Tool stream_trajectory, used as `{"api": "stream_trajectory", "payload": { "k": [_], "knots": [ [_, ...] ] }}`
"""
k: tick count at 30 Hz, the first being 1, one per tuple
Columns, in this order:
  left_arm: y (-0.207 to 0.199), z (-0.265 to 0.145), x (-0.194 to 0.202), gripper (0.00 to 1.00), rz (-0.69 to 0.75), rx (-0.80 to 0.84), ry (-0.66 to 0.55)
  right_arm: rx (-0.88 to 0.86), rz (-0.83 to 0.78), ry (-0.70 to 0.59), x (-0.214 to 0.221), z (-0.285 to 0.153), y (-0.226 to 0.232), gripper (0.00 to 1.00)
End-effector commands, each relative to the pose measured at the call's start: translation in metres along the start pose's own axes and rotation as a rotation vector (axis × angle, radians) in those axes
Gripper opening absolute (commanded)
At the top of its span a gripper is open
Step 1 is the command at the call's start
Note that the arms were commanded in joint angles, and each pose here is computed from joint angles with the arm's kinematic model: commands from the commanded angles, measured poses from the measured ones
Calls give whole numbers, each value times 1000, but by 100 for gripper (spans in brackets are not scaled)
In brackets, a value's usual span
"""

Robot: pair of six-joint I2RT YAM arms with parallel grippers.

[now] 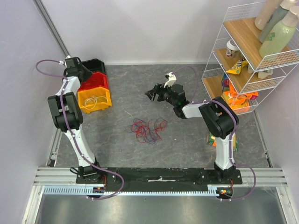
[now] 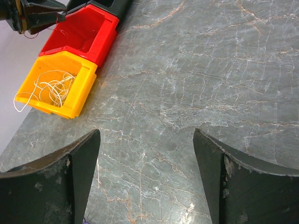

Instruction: Untangle the cables

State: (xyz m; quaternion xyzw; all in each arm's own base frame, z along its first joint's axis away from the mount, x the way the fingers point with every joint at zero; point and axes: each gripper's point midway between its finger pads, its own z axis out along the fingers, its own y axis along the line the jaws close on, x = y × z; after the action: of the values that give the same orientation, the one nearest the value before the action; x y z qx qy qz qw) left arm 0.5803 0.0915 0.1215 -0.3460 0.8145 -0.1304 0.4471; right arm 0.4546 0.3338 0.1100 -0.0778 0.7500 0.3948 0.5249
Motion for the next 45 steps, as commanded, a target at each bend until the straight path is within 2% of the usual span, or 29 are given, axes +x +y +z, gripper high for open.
{"api": "stream_trajectory", "payload": {
  "k": [1,7,9,10,12,13,20,23,26,27,28,29,31,34,36,42,45],
  "knots": [
    [-3,-15,-3,41,-72,-34,22,-45,-11,-57,-21,6,10,88],
    [-10,-42,-10,53,-91,-51,43,-29,-16,-54,-18,1,7,88],
    [-15,-51,-10,65,-98,-47,52,-22,-21,-56,-19,-2,6,88],
    [-17,-57,-12,76,-101,-42,54,-19,-25,-55,-18,-3,6,88],
    [-24,-67,-15,91,-104,-29,57,-9,-34,-50,-18,-5,4,88],
    [-26,-71,-18,92,-103,-27,57,-6,-36,-48,-18,-6,4,88],
    [-43,-97,-31,88,-69,22,38,5,-47,-37,-16,-10,2,88],
    [-51,-93,-32,83,-17,72,48,1,-46,-36,-16,-9,3,88],
    [-49,-84,-42,81,59,75,8,-2,-45,-31,-14,-8,3,88],
    [-46,-82,-45,79,94,56,-6,-1,-45,-32,-15,-7,2,88],
    [-44,-83,-51,72,128,33,-17,-5,-45,-28,-14,-6,3,88],
    [-38,-84,-48,67,147,-2,-5,-6,-45,-22,-13,-5,3,88],
    [-31,-93,-37,67,211,-50,7,-12,-43,-24,-15,-3,4,88],
    [-14,-114,-16,84,281,-164,-9,-18,-38,-24,-15,0,4,88],
    [0,-121,2,84,284,-196,7,-31,-33,-27,-16,1,7,88],
    [32,-124,43,66,230,-261,89,-36,-28,-32,-16,-3,8,88],
    [42,-124,52,64,233,-287,94,-37,-26,-34,-17,-4,7,88]
  ]
}}
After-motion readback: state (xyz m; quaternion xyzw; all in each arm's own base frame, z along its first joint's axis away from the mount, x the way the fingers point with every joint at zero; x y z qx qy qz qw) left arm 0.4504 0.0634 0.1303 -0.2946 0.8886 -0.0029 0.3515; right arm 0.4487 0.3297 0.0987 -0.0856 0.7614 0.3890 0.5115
